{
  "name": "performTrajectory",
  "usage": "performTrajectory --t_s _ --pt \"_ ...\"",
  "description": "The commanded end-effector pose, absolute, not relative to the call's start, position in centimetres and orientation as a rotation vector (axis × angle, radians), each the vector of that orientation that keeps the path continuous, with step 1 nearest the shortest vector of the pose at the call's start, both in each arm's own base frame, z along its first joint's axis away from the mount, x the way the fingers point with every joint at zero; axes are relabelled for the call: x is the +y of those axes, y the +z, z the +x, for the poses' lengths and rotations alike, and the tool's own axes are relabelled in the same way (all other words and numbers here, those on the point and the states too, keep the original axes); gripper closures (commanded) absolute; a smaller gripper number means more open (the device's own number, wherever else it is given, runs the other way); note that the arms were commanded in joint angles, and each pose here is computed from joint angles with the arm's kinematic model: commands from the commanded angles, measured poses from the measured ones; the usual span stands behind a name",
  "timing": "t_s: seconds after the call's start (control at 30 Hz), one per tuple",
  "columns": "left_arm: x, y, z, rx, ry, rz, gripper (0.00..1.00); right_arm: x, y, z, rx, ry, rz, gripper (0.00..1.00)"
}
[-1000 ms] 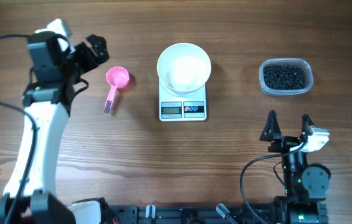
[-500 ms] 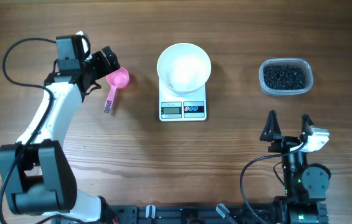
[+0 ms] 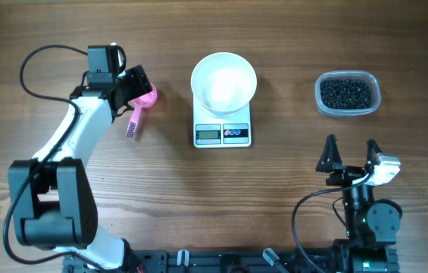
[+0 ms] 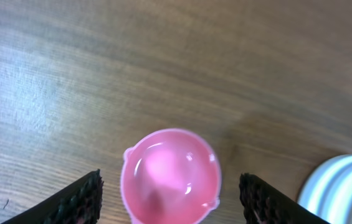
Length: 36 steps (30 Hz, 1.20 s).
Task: Scoop item into bowl and weigh 150g on scale
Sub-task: 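Lift the pink scoop with the left gripper off the table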
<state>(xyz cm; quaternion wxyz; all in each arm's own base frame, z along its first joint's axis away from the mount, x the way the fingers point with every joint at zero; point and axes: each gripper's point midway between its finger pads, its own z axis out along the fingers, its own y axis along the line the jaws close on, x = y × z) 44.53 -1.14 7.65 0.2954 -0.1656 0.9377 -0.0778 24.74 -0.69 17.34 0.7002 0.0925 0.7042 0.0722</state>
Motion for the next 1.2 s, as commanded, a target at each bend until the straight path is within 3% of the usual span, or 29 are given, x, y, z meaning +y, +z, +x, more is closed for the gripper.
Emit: performTrajectory --t_s 0.0,0.67,0.9,0.97,1.1,1.17 --pt "-0.4 6.5 44.2 2.528 -0.149 -0.455 0.26 -0.7 17.6 24.7 1.555 0.163 0.208 0.00" --pt "1.5 3.0 44.7 2.555 -0.134 -0.531 0.33 -0.7 17.6 24.7 1.555 0.163 0.208 0.00" --pt "0.1 0.7 44.6 2.606 -0.212 -0.509 0.45 -0.7 17.6 24.7 1.555 0.163 0.208 0.00" --pt "-0.1 0.6 44.7 2.606 -0.223 -0.507 0.53 -0.7 17.6 24.7 1.555 0.163 0.208 0.00" --pt "-0.1 0.6 44.6 2.600 -0.234 -0.556 0.82 -0.7 17.6 24.7 1.555 0.163 0.208 0.00" --pt "0.0 0.5 44.5 2.594 -0.246 -0.610 0.92 -0.7 17.6 24.7 1.555 0.163 0.208 0.00"
